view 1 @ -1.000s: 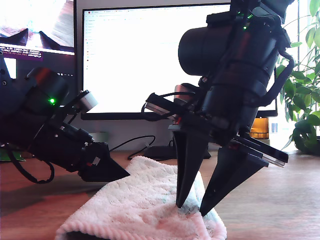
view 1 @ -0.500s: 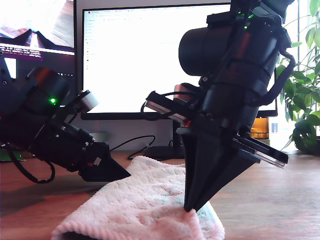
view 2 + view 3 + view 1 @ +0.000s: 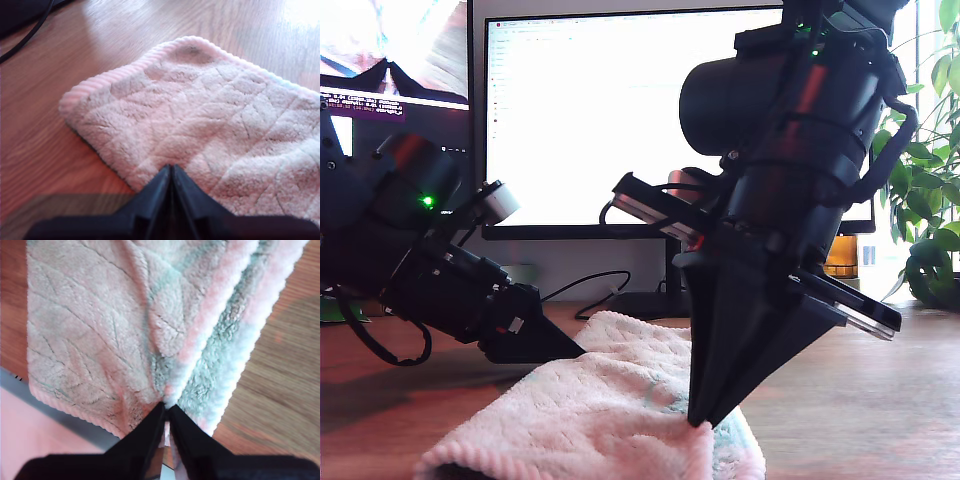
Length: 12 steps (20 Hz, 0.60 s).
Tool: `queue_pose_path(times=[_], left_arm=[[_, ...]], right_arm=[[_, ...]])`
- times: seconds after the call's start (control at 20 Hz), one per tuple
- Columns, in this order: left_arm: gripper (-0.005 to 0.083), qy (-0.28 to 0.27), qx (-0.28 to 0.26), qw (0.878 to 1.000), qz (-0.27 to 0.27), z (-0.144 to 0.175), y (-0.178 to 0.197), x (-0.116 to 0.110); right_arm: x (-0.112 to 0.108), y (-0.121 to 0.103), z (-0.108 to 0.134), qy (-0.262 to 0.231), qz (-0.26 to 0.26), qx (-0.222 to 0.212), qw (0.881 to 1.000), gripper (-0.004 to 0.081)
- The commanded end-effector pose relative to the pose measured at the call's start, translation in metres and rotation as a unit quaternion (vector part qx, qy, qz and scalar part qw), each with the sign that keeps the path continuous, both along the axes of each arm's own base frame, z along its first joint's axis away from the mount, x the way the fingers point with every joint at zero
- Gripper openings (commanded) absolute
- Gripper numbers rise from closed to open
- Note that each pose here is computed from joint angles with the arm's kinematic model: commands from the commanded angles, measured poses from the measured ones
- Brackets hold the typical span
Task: Fold the tea towel to a neat square and place it to the right
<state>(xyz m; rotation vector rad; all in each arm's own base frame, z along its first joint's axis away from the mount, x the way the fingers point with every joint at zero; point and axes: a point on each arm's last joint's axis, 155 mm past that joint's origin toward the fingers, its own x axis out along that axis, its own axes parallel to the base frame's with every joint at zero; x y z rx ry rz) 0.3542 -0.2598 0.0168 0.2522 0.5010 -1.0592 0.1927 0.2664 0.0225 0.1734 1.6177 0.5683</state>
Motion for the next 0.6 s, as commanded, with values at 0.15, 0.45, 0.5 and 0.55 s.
queue_pose_path(times=[0.15,0.45,0.5,0.55], left_arm=[[-0.0021,0.023,0.022,0.999,0.009,-0.023,0.007,-0.003],[-0.0021,0.021,0.022,0.999,0.008,-0.024,0.007,-0.003],[-0.0021,0.021,0.022,0.999,0.008,-0.024,0.007,-0.003],[-0.0021,0.021,0.022,0.999,0.008,-0.024,0.007,-0.003]], right_arm=[[0.004,-0.018,-0.002,0.014,-0.007,-0.014,1.000,-0.0013],[0.015,-0.016,0.010,0.006,-0.002,-0.003,1.000,-0.0013],[0.015,-0.014,0.013,0.007,-0.001,0.002,1.000,-0.0013],[0.014,-0.012,0.016,0.010,0.001,0.007,1.000,-0.0013]])
